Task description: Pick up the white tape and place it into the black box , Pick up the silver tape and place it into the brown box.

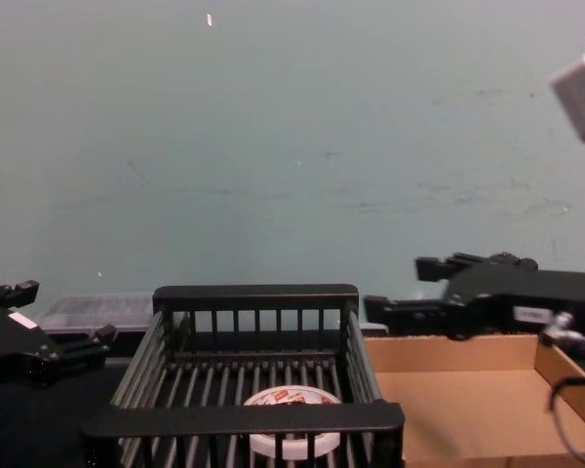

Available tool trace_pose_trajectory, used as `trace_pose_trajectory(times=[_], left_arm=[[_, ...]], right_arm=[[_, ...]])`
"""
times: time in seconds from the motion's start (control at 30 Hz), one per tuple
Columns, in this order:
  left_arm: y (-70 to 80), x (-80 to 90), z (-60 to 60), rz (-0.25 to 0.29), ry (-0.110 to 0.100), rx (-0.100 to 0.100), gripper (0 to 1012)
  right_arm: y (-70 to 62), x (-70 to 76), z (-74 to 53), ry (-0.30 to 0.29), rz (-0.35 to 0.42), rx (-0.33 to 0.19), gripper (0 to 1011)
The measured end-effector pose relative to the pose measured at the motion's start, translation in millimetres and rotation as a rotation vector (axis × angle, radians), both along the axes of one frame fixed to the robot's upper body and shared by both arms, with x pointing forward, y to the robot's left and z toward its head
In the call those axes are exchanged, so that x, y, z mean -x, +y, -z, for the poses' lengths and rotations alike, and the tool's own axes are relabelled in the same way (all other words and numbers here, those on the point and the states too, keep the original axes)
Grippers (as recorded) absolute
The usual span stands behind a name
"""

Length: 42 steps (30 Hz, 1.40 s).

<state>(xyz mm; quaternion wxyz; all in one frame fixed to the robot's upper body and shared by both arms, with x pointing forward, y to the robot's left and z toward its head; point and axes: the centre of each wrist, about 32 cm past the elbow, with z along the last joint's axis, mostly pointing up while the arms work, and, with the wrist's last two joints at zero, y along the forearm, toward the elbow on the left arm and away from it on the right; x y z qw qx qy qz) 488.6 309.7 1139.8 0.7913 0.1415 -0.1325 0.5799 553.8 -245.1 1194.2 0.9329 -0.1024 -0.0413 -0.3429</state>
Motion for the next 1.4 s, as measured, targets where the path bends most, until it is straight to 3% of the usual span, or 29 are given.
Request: trace_pose_trajectory(times=[0.43, 1.03, 1.4], left_arm=[[0.0, 0.0, 0.0, 0.0, 0.0, 0.0, 1001], [0.0, 0.0, 0.0, 0.0, 0.0, 0.0, 1001], [0.0, 0.0, 0.0, 0.0, 0.0, 0.0, 1001]], right_arm=[[-36.8, 53.0, -6.6, 0.031, 0.026, 0.043, 1002], [-41.9, 89.0, 7.3, 0.169, -0.008, 0.009, 1002], [-42.2, 101.3, 8.0, 0.242, -0.046, 0.062, 1002]])
